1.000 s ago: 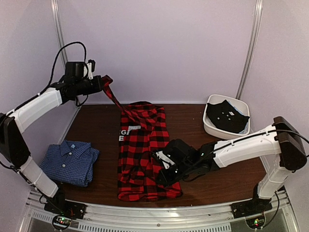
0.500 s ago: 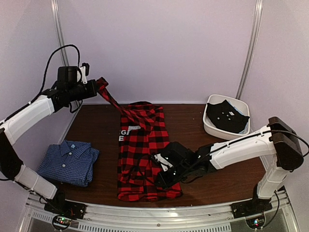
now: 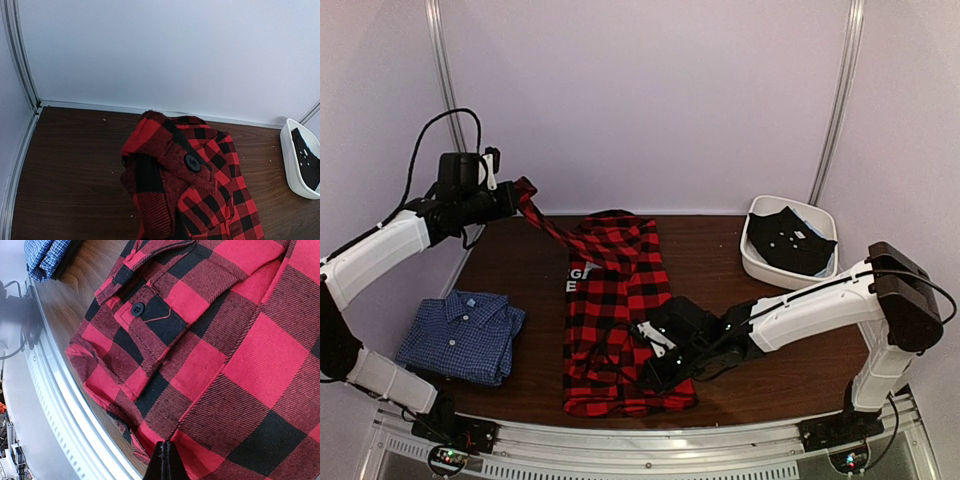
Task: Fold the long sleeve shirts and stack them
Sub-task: Fold the corner of the shirt at the center of the board, then fold the sleeve of the rectangle-folded shirt.
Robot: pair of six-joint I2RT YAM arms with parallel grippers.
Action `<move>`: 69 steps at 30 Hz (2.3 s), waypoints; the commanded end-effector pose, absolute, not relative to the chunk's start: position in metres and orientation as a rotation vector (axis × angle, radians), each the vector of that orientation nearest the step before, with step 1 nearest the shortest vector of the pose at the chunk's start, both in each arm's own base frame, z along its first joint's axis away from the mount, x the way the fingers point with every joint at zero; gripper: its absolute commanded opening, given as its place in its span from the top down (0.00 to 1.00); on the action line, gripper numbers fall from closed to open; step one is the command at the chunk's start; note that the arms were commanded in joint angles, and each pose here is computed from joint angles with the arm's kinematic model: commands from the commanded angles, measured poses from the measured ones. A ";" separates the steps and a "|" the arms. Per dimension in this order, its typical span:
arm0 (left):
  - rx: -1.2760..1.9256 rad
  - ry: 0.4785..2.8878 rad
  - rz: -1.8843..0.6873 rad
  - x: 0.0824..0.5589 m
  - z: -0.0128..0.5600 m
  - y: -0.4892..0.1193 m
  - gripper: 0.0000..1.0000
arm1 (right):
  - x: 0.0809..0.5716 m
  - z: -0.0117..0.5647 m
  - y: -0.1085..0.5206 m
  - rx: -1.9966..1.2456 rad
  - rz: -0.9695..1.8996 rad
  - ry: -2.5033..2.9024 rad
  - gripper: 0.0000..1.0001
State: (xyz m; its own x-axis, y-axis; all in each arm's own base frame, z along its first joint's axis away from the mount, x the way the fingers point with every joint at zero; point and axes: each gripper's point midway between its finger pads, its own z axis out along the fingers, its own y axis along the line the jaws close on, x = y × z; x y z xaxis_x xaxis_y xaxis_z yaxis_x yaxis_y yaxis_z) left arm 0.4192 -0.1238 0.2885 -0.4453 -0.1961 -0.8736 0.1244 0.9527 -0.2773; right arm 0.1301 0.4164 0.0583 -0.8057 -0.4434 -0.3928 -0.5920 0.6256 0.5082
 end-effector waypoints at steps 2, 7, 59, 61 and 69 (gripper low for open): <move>-0.075 1.976 -0.352 0.428 0.289 -0.121 1.00 | 0.126 0.066 0.429 -0.871 1.005 2.589 1.00; -0.065 1.999 -0.379 0.433 0.279 -0.128 1.00 | 0.126 0.060 0.432 -0.876 1.012 2.595 1.00; 0.710 2.465 -1.184 0.241 0.089 -0.397 0.58 | 0.262 0.095 0.336 -0.351 0.888 2.455 0.37; 0.704 2.486 -1.162 0.238 0.090 -0.390 0.48 | 0.260 0.092 0.337 -0.359 0.892 2.465 0.37; 0.635 2.449 -1.028 0.249 0.116 -0.371 0.45 | 0.263 0.091 0.353 -0.400 0.889 2.460 0.42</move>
State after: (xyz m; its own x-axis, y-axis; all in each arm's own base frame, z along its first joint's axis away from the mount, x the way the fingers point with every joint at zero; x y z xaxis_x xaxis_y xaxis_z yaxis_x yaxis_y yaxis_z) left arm 0.2379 -0.3802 0.0892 -0.8418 0.2950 -0.4521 0.5315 0.5994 -0.5985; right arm 0.2577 0.3383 0.0847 -0.8548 -0.0945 -0.5103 -0.3917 0.7626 0.5149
